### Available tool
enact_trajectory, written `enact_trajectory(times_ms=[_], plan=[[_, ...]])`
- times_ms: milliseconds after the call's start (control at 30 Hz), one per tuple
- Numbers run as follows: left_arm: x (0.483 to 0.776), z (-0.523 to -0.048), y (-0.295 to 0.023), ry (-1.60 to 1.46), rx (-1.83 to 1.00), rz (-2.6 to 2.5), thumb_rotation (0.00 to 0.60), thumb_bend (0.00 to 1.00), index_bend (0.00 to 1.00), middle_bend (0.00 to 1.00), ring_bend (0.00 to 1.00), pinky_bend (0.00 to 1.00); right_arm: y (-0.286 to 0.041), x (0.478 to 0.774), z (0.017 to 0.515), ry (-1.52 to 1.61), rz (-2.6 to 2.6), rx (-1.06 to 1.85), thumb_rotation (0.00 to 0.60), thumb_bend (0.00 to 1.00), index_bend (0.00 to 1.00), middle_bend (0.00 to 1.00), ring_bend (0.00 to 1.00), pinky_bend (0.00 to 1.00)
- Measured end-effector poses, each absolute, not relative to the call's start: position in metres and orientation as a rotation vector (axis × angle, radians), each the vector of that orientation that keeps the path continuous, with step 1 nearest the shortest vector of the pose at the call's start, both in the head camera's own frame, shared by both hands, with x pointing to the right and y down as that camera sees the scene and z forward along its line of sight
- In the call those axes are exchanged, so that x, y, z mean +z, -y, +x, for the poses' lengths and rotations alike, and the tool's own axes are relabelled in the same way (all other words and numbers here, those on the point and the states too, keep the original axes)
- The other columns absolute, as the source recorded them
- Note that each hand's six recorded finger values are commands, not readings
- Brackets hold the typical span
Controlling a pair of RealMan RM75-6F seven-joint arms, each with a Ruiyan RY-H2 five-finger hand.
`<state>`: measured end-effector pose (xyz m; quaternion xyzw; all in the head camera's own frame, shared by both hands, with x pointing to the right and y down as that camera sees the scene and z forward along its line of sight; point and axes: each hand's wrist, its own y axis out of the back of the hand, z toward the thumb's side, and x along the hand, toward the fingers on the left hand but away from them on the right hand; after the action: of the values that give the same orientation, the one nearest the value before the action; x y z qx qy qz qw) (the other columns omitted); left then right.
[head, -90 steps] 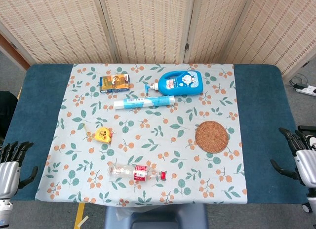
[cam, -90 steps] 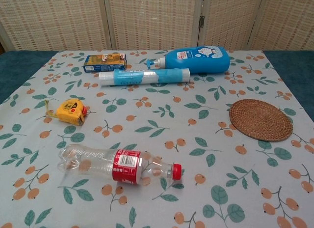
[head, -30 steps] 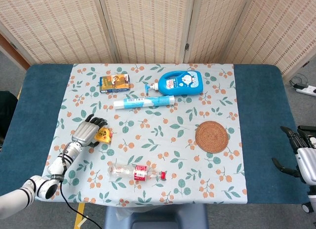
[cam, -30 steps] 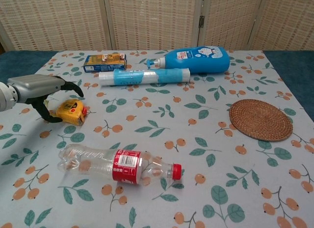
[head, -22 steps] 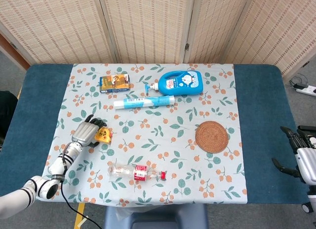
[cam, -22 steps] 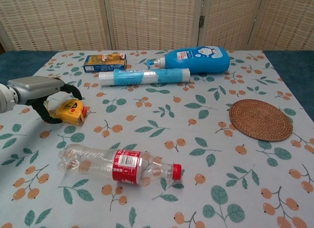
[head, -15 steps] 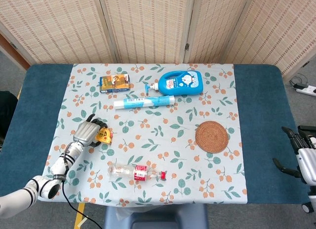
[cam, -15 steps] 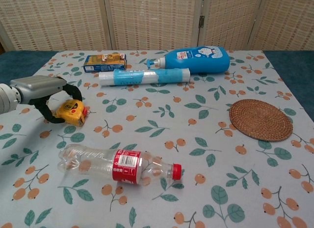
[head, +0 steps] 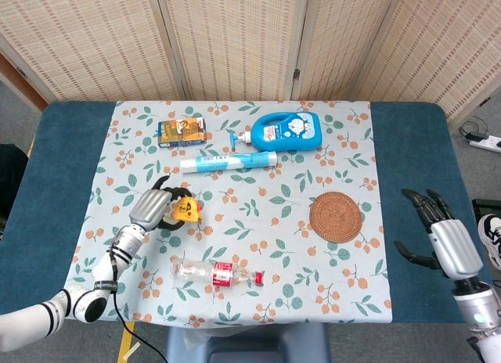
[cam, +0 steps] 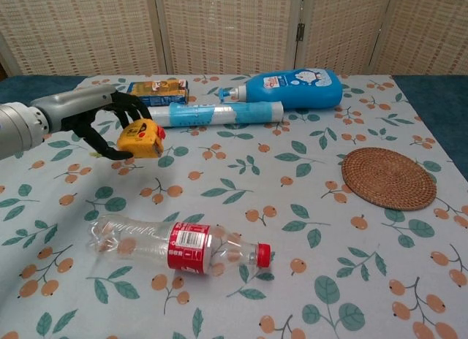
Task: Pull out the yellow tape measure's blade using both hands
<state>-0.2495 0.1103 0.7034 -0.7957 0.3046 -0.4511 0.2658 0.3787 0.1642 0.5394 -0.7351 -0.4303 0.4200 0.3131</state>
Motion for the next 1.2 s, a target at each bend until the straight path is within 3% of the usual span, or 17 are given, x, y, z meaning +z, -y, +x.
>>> enact_trajectory(times_ms=[200, 500, 800, 1200], plan=[[0.665, -0.204, -0.113, -0.887, -1.119, -2.235, 0.600, 0.34, 0.51, 0.49, 0.38, 0.05, -0.149, 0.549, 0.313, 1.067, -2.012, 0.983, 0.600, 0.34, 0.03, 0.10, 0.11, 0.04], [0.637, -0.156, -0.096, -1.002, -1.086, -2.253, 0.600, 0.34, 0.51, 0.49, 0.38, 0.06, -0.141, 0.566, 0.225, 0.981, -2.102, 0.868, 0.600, 0.34, 0.00, 0.00, 0.05, 0.01], [0.621, -0.117, -0.084, -1.095, -1.050, -2.343, 0.600, 0.34, 0.51, 0.49, 0.38, 0.07, -0.128, 0.575, 0.187, 1.040, -2.077, 0.833, 0.600, 0.34, 0.00, 0.00, 0.02, 0.00], [0.619, -0.102, -0.081, -1.144, -1.054, -2.348, 0.600, 0.34, 0.52, 0.49, 0.38, 0.07, -0.116, 0.587, 0.165, 1.055, -2.034, 0.829, 0.600, 0.34, 0.00, 0.00, 0.02, 0.00]])
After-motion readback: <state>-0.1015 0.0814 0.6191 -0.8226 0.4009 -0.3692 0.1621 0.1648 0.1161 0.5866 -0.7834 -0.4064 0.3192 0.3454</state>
